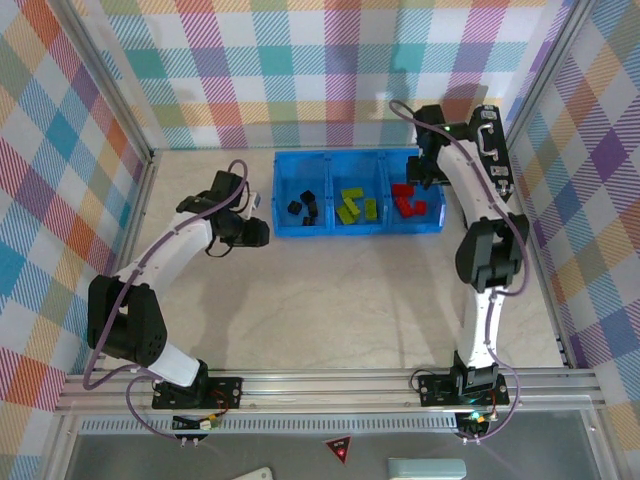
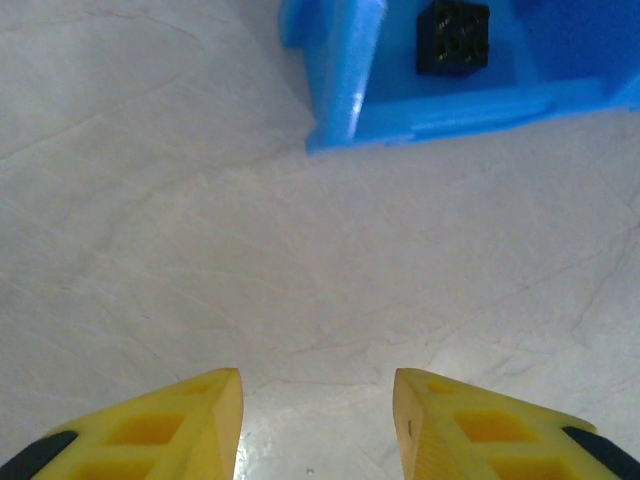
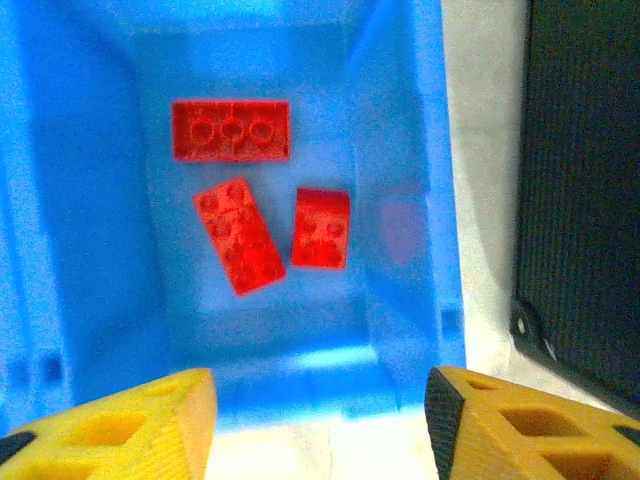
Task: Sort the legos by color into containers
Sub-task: Reset both arms
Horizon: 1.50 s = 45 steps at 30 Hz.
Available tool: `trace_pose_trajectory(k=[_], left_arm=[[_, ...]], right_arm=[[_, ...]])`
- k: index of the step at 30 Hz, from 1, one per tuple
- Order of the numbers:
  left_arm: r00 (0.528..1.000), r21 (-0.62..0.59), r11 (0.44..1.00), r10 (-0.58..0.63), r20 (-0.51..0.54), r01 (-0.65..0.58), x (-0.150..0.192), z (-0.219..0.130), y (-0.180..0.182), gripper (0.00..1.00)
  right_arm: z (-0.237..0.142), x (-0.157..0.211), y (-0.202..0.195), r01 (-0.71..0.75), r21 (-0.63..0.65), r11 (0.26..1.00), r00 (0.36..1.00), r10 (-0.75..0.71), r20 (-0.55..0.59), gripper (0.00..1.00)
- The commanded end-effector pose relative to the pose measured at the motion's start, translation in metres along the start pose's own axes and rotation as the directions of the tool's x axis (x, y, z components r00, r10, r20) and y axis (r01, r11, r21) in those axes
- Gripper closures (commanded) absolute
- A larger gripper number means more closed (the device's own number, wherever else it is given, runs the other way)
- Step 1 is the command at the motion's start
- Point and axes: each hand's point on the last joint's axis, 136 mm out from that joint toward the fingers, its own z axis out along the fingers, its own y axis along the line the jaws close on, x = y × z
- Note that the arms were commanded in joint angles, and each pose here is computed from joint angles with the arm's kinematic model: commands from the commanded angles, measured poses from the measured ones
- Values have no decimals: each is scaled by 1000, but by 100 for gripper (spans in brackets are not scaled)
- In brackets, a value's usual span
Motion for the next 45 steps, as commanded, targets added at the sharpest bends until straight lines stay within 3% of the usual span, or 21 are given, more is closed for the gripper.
trace_pose_trajectory(k=[1, 7, 13, 17, 19, 20, 29, 34, 40, 45], left_arm=[[1000, -19, 1000, -7, 12, 7, 2, -16, -6, 55], [997, -37, 997, -59, 40, 61, 8, -9, 1, 50], [993, -133, 990, -40, 109, 55, 10, 13, 24, 42], [981, -196, 979, -22, 194, 61, 3, 24, 40, 25], [974, -238, 969, -12, 225, 67, 0, 26, 49, 2], [971, -261, 963, -7, 239, 71, -1, 27, 54, 0], [916, -438, 890, 67, 395, 124, -24, 26, 107, 0], [888, -395, 910, 72, 454, 128, -29, 41, 120, 0], [822, -384, 922, 192, 536, 36, -40, 55, 115, 0], [819, -277, 958, 102, 564, 71, -39, 57, 126, 0]], right_arm=[[-19, 15, 9, -13, -76, 997, 999, 15, 35, 38], [-33, 59, 2, -35, -112, 993, 996, 45, 80, 28], [-19, 104, -16, -72, -73, 995, 987, 82, 138, 5], [2, 127, -33, -110, -42, 993, 978, 116, 174, 1], [11, 134, -41, -133, -18, 991, 973, 133, 187, 1], [16, 136, -45, -148, 4, 989, 969, 144, 203, 1], [55, 138, -72, -223, 110, 969, 916, 169, 365, 1], [63, 130, -77, -238, 76, 968, 860, 174, 479, 1], [51, 105, -72, -210, -35, 977, 739, 182, 648, 1], [56, 101, -63, -160, -82, 984, 716, 173, 676, 1]])
